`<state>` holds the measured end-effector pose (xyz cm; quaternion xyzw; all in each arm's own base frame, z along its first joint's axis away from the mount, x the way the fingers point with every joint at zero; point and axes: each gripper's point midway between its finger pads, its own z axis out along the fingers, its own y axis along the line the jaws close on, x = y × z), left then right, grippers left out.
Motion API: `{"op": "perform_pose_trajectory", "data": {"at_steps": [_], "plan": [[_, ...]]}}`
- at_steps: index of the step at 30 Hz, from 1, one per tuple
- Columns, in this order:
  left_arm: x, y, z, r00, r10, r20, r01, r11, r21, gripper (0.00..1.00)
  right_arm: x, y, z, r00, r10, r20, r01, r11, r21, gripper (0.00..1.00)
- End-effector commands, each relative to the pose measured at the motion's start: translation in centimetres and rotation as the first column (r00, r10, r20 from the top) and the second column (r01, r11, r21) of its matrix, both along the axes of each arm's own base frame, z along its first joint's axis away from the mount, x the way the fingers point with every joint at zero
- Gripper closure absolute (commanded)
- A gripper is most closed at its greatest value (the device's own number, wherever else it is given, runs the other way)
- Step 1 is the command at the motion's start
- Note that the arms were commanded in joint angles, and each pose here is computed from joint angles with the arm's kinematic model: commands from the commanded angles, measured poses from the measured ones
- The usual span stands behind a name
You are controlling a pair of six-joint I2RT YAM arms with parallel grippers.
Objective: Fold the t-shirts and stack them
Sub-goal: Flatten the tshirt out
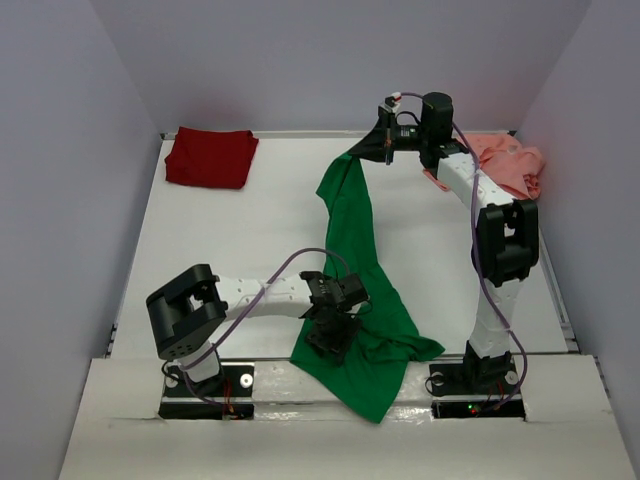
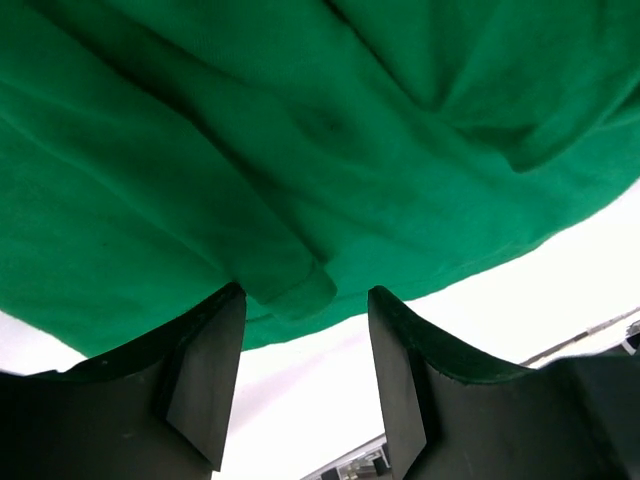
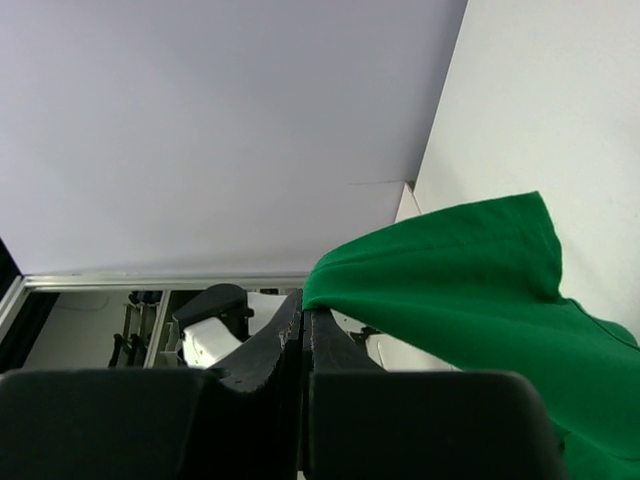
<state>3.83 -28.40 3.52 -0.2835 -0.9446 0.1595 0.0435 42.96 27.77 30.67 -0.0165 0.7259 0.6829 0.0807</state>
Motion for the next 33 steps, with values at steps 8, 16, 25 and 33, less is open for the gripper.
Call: {"op": "perform_pose_trajectory", "data": {"at_steps": [8, 16, 25, 33], "plan": [[-0.5, 0.5, -0.6, 0.999, -0.03, -0.034, 0.032, 0.998, 0.049, 0.38, -1.6, -1.0, 3.8, 0.993, 0.01, 0.122, -0.015, 0.999, 0.038, 1.0], [-0.3, 0.4, -0.6, 0.999, -0.026, -0.035, 0.027, 0.999, 0.042, 1.0, -1.7, -1.0, 3.6, 0.993, 0.011, 0.115, -0.016, 0.999, 0.042, 1.0], [1.8, 1.7, 0.7, 0.997, 0.031, 0.068, -0.039, 0.993, 0.11, 1.0, -1.1, -1.3, 3.2, 0.994, 0.003, 0.112, -0.008, 0.999, 0.044, 1.0], [6.6, 5.0, 5.1, 0.955, 0.259, 0.141, -0.273, 0.958, 0.091, 1.0, 1.4, -4.1, 2.2, 0.99, -0.077, 0.116, 0.073, 0.997, 0.038, 1.0]]}}
